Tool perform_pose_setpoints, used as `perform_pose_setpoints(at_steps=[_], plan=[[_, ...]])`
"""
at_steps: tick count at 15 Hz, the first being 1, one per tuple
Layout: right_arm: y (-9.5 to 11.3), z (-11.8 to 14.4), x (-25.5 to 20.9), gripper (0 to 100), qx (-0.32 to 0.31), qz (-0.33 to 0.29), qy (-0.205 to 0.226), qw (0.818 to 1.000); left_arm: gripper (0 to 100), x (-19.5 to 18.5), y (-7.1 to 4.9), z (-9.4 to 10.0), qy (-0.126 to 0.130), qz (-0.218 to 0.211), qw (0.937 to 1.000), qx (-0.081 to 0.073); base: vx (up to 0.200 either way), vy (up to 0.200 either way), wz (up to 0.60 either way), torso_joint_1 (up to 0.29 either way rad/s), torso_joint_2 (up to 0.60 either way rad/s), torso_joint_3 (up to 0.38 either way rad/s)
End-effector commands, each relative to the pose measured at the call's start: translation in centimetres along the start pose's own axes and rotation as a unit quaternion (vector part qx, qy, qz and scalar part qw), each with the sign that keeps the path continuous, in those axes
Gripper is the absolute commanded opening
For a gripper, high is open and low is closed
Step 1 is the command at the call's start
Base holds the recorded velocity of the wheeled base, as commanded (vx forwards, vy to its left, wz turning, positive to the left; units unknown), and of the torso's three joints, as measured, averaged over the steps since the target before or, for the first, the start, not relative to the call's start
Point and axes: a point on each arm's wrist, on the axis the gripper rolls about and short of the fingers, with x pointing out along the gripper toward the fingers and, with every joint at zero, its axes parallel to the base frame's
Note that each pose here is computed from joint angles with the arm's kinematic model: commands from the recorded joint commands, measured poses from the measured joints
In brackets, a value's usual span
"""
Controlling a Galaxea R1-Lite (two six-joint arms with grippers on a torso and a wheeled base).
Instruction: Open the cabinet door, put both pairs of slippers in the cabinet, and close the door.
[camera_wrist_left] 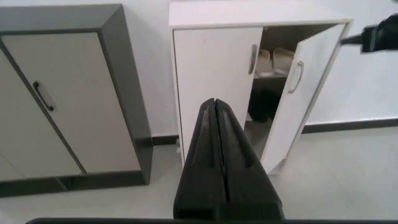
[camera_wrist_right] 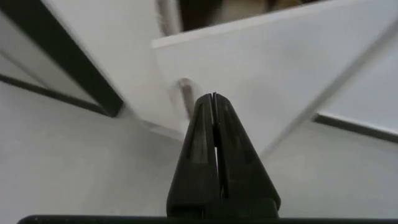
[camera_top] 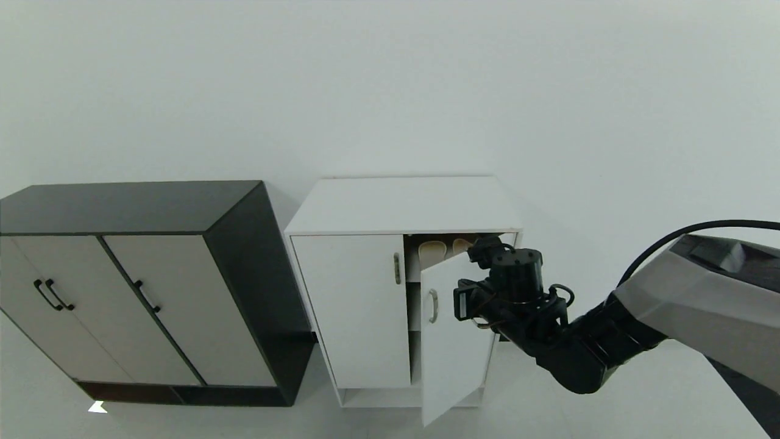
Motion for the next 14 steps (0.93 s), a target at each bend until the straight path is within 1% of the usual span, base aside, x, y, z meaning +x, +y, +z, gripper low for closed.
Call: perform_pose_setpoints(at_steps=[1, 2, 4, 7, 11, 12, 14], plan=[[-0.6, -2.1, -0.8, 0, -0.015, 0.031, 0.008, 0.999, 0, 0.0, 0.0, 0.0, 0.001, -0.001, 1.0000, 0.000, 0.000, 0.000, 0.00, 0.000, 0.00, 0.000], [-0.9, -2.5, -1.0, 0, -0.021, 0.031, 0.008, 0.999, 0, 0.0, 0.0, 0.0, 0.001, -0.001, 1.0000, 0.000, 0.000, 0.000, 0.00, 0.000, 0.00, 0.000], [-1.0, -3.1, -1.6, 0, -0.019, 0.043, 0.003, 0.999, 0, 0.0, 0.0, 0.0, 0.001, -0.001, 1.0000, 0.001, 0.200, 0.000, 0.00, -0.002, 0.00, 0.002], [-1.1, -4.0, -1.5, 0, -0.018, 0.044, 0.002, 0.999, 0, 0.0, 0.0, 0.0, 0.001, -0.001, 1.0000, 0.001, 0.200, 0.000, 0.00, 0.001, 0.00, 0.006], [-1.2, -5.0, -2.3, 0, -0.022, 0.046, 0.018, 0.999, 0, 0.0, 0.0, 0.0, 0.002, -0.001, 1.0000, 0.001, 0.200, 0.000, 0.00, 0.012, 0.00, 0.001], [-1.2, -5.1, -2.4, 0, -0.021, 0.046, 0.017, 0.999, 0, 0.0, 0.0, 0.0, 0.001, -0.001, 1.0000, 0.001, 0.200, 0.000, 0.00, 0.012, 0.00, 0.002], [-1.3, -5.2, -2.6, 0, -0.022, 0.046, 0.018, 0.999, 0, 0.0, 0.0, 0.0, 0.001, -0.001, 1.0000, 0.001, 0.000, 0.000, 0.00, 0.000, 0.00, 0.000]])
